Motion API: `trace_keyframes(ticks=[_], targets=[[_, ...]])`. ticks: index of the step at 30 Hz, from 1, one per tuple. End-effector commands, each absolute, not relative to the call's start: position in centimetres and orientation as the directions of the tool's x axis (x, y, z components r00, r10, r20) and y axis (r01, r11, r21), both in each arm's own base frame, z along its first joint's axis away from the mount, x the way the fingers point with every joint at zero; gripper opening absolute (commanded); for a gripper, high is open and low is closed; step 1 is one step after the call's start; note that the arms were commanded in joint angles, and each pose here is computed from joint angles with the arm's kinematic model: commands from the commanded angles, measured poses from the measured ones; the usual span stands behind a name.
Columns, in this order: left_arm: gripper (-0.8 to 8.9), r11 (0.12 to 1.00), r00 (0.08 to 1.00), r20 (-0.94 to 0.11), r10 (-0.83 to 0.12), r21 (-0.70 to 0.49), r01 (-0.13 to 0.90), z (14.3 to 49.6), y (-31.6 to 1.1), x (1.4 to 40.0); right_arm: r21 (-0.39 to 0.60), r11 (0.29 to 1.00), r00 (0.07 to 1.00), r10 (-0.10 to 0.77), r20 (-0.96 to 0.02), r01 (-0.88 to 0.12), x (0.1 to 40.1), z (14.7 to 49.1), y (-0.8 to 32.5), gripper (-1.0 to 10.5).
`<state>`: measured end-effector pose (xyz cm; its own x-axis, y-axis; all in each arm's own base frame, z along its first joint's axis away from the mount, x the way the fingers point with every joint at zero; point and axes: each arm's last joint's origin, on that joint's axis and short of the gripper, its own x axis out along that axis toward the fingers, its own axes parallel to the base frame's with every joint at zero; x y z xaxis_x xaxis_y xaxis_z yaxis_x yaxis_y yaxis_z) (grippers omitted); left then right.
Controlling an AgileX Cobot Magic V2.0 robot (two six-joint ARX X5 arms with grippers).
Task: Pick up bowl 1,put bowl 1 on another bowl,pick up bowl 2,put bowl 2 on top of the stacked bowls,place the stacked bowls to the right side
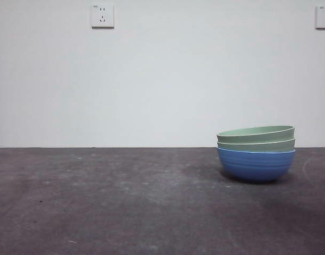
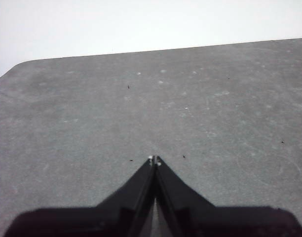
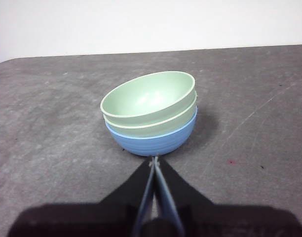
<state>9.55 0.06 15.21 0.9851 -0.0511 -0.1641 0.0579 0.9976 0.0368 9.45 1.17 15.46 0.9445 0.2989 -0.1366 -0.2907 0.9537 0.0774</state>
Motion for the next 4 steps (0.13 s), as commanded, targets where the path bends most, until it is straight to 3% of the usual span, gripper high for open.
trace_keyframes(ticks=[1,4], targets=[[-0.03,0.998,0.984,-0.172,-0.046,0.027,0.052,14.77,0.10,9.61,0.093,0.954,0.943,0.297,-0.152,-0.286,9.49,14.99,1.18,0.0],[-0.03,0.998,0.984,-0.172,-0.046,0.028,0.051,14.77,0.10,9.61,0.093,0.954,0.943,0.297,-0.152,-0.286,9.49,14.99,1.18,0.0]])
